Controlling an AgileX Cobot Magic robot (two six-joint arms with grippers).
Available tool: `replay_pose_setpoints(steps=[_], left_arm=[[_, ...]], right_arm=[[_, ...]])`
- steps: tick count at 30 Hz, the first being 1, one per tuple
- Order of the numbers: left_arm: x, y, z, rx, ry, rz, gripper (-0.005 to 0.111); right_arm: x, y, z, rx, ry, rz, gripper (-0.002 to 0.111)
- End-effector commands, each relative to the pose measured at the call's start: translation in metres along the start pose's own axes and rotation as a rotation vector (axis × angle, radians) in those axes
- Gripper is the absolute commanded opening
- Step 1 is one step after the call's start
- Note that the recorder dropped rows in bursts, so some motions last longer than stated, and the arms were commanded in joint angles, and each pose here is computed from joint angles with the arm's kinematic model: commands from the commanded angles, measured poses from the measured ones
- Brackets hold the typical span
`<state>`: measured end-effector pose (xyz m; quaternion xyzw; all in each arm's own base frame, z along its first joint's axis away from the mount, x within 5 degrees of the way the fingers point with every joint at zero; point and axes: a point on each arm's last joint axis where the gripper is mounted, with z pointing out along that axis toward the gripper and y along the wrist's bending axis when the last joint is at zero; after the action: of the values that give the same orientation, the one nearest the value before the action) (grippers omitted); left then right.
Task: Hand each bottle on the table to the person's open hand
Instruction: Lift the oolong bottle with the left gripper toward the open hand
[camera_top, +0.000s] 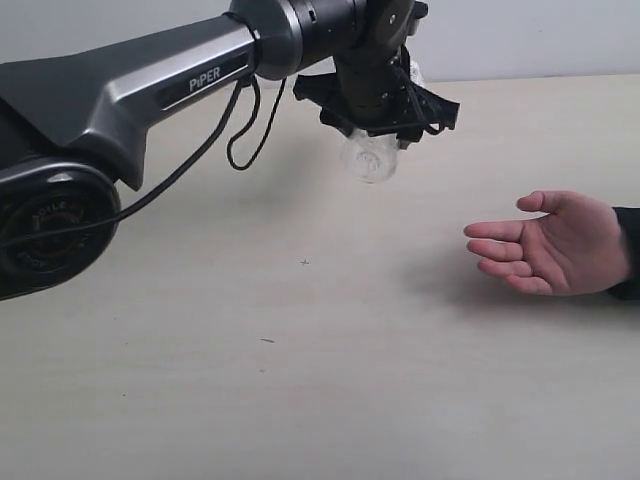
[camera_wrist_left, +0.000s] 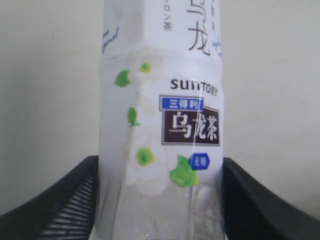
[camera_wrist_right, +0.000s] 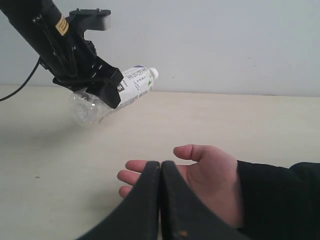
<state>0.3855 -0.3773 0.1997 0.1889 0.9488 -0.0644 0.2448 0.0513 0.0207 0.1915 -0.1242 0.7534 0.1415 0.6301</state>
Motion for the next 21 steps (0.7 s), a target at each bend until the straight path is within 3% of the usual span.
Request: replay_pose_setpoints(steps=[1,10,15,21], left_arm=[[0.0,-0.013,-0.028,0.012,-0.01,-0.019,0.0],[0.018,-0.067,-0.068,0.058,-0.047,0.055,0.0],[0.032,-0.099,-0.084,-0.012,-0.152,0.09,0.0],[0.043,-0.116,-0.092,-0.021,-0.173,0.094,0.0]], right_arm=[[0.0,0.0,0.0,-0.001,-0.01,-0.004,0.0],[0.0,0.0,0.0,-0.001,-0.01,-0.004,0.0],[0.0,0.0,0.0,-0.001,-0.01,-0.004,0.0],[0.0,0.0,0.0,-0.001,-0.01,-0.004,0.0]])
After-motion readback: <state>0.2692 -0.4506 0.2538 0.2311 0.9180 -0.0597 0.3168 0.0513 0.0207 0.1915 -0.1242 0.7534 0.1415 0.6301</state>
